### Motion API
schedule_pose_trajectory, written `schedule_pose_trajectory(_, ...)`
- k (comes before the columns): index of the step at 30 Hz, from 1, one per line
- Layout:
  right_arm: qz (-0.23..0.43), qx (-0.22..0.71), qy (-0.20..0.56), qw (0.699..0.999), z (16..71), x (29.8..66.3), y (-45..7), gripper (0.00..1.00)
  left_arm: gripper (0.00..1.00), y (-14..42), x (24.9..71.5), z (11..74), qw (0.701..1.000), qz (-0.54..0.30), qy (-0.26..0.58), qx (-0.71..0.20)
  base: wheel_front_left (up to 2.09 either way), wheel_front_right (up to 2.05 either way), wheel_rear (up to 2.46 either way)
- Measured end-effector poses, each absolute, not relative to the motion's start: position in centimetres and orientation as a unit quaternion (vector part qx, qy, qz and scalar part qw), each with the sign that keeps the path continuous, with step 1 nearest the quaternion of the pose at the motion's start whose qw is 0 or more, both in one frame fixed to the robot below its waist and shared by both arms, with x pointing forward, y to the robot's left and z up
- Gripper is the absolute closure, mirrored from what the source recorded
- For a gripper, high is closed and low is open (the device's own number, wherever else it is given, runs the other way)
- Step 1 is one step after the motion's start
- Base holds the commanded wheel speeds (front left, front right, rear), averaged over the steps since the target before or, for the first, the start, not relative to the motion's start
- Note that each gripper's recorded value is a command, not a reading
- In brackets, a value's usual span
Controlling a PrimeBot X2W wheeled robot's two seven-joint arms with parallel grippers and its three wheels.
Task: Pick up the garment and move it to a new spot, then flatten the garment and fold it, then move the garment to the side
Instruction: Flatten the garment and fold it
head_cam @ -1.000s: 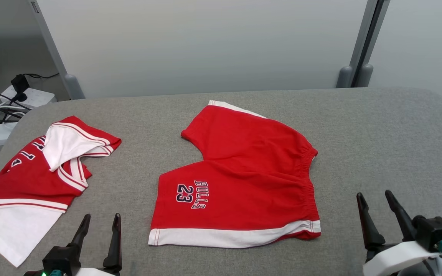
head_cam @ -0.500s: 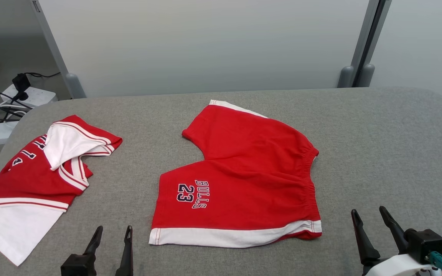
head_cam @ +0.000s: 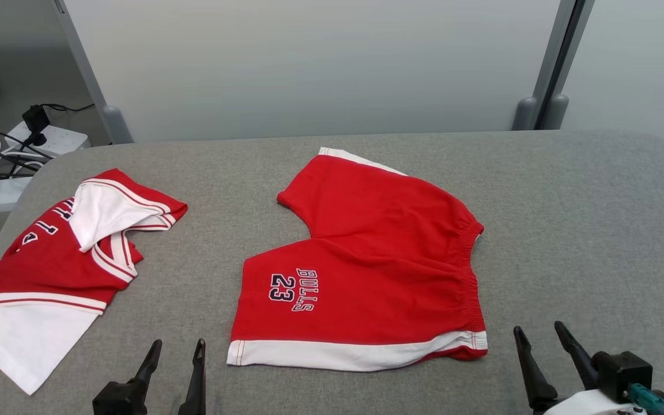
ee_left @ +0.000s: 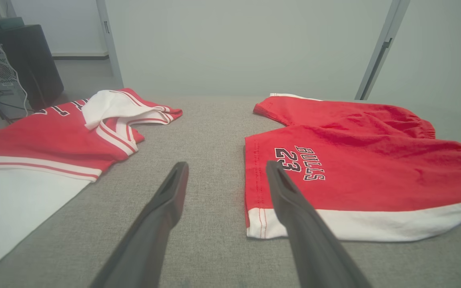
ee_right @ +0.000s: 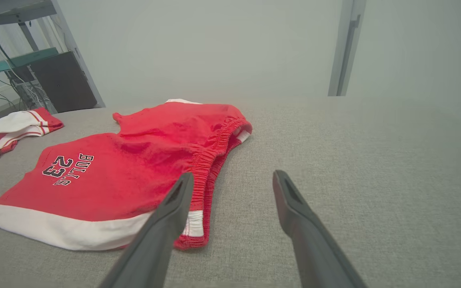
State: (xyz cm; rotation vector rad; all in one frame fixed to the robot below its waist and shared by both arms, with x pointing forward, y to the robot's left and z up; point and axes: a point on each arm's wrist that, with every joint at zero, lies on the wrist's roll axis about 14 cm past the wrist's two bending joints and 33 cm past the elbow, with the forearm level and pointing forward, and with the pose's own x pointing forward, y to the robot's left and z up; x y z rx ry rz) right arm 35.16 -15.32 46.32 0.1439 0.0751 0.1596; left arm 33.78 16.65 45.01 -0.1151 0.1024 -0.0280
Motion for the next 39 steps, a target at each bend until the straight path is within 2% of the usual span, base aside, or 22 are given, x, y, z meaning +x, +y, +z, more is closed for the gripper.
schedule_pose_trajectory(6, 0.104, 0.093, 0.102, 0.985, 42.7, 34.4, -13.2, 0.0, 0.0, 16.8, 33.3, 44.3, 0.996, -0.01, 0.062, -0.063, 0.0, 0.0, 0.0)
schedule_pose_trajectory(16, 0.144, 0.09, 0.139, 0.976, 41.0, 36.3, -10.4, 0.0, 0.0, 18.9, 31.6, 43.5, 0.995, 0.023, 0.073, -0.069, 0.0, 0.0, 0.0)
schedule_pose_trajectory(19, 0.153, 0.087, 0.152, 0.973, 40.3, 36.5, -9.7, 0.09, 0.0, 19.4, 31.1, 43.3, 0.994, 0.031, 0.076, -0.071, 0.0, 0.0, 0.0)
schedule_pose_trajectory(21, 0.158, 0.088, 0.163, 0.97, 39.7, 36.6, -9.2, 0.19, 0.0, 19.9, 30.7, 43.1, 0.994, 0.04, 0.078, -0.072, 0.0, 0.0, 0.0)
schedule_pose_trajectory(22, 0.159, 0.087, 0.166, 0.969, 39.5, 36.6, -9.1, 0.41, 0.0, 20.0, 30.6, 43.0, 0.993, 0.042, 0.079, -0.073, 0.0, 0.0, 0.0)
schedule_pose_trajectory(23, 0.16, 0.087, 0.17, 0.969, 39.3, 36.6, -9.1, 0.52, 0.0, 20.0, 30.6, 42.9, 0.993, 0.042, 0.08, -0.077, 0.0, 0.0, 0.0)
schedule_pose_trajectory(28, 0.156, 0.086, 0.178, 0.968, 38.9, 36.9, -9.2, 0.57, 0.0, 19.4, 30.8, 42.7, 0.992, 0.033, 0.085, -0.087, 0.0, 0.0, 0.0)
schedule_pose_trajectory(29, 0.155, 0.086, 0.178, 0.968, 38.8, 37.0, -9.3, 0.65, 0.0, 19.3, 30.8, 42.6, 0.992, 0.03, 0.087, -0.087, 0.0, 0.0, 0.0)
schedule_pose_trajectory(30, 0.154, 0.086, 0.178, 0.968, 38.8, 37.1, -9.4, 0.84, 0.0, 19.0, 31.0, 42.6, 0.992, 0.026, 0.087, -0.086, 0.0, 0.0, 0.0)
schedule_pose_trajectory(31, 0.153, 0.086, 0.18, 0.968, 38.8, 37.2, -9.4, 0.84, 0.0, 18.7, 31.1, 42.6, 0.992, 0.021, 0.088, -0.086, 0.0, 0.0, 0.0)
schedule_pose_trajectory(32, 0.151, 0.086, 0.182, 0.968, 38.6, 37.1, -9.5, 1.0, 0.0, 18.4, 31.4, 42.6, 0.992, 0.015, 0.088, -0.086, 0.0, 0.0, 0.0)
schedule_pose_trajectory(39, 0.133, 0.091, 0.171, 0.972, 39.1, 37.3, -10.8, 1.0, 0.0, 15.4, 32.9, 42.3, 0.987, -0.035, 0.097, -0.126, 0.0, 0.0, 0.0)
